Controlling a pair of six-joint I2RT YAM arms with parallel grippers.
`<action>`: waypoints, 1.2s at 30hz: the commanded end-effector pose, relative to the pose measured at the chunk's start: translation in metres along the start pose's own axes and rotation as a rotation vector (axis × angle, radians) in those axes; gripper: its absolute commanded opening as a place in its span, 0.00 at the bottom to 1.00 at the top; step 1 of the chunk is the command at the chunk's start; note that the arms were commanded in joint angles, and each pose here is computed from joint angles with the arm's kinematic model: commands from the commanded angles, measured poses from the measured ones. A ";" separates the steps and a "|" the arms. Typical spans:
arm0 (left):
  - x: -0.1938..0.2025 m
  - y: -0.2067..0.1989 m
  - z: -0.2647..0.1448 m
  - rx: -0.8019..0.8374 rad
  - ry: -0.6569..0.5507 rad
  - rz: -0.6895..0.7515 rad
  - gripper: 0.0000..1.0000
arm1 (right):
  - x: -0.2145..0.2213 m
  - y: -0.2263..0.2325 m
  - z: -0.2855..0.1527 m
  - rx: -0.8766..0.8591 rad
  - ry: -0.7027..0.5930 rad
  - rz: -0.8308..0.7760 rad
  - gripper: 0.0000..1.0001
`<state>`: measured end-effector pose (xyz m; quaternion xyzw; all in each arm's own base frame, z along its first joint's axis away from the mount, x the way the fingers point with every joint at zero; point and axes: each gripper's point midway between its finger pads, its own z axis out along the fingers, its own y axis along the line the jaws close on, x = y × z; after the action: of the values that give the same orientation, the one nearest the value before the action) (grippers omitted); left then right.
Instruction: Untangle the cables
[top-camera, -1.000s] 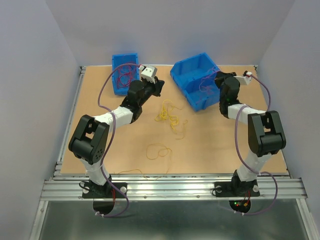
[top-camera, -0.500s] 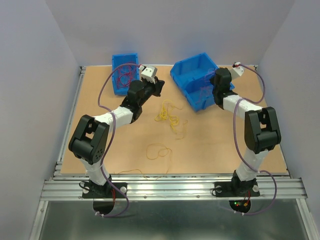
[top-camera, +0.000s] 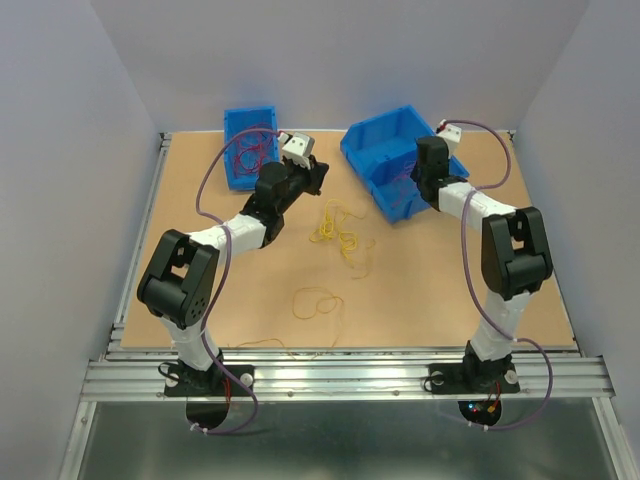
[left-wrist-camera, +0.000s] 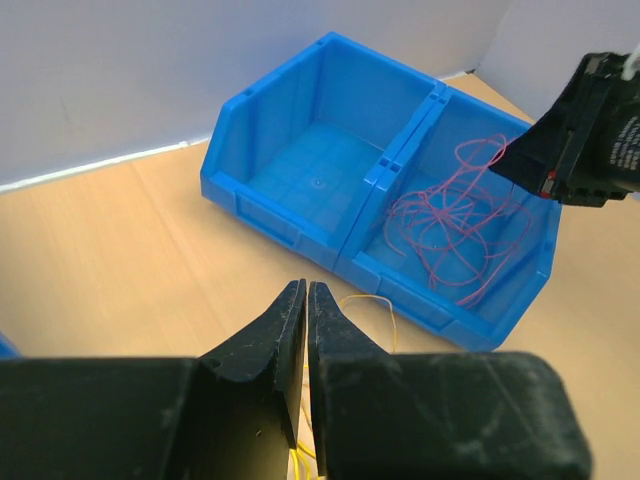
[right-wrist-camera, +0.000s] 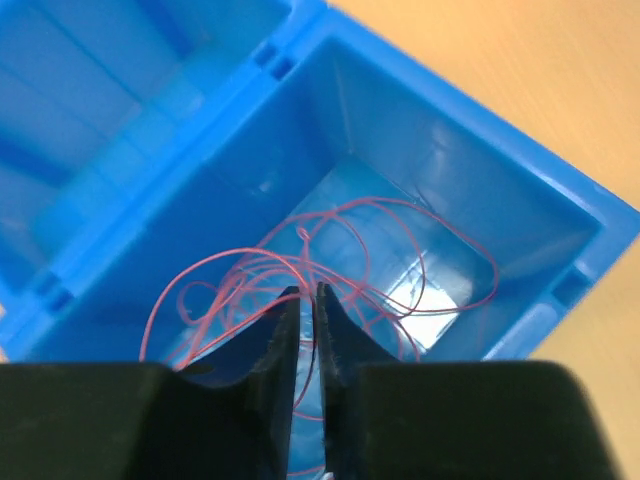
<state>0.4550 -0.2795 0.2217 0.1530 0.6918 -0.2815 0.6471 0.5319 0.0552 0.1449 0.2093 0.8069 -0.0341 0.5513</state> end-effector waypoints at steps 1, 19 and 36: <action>-0.038 -0.011 -0.005 0.028 -0.104 0.031 0.17 | -0.006 0.021 0.011 -0.057 0.046 -0.149 0.28; -0.055 -0.019 -0.022 0.064 -0.086 0.189 0.65 | -0.078 0.042 -0.092 -0.132 -0.082 -0.163 0.60; -0.033 -0.042 -0.014 0.211 0.037 0.299 0.71 | 0.004 0.052 -0.037 -0.136 0.045 -0.251 0.36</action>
<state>0.4235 -0.2856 0.2342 0.2961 0.6703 -0.2446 0.6350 0.5167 0.1167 0.1193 0.0585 0.8679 -0.0633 0.4891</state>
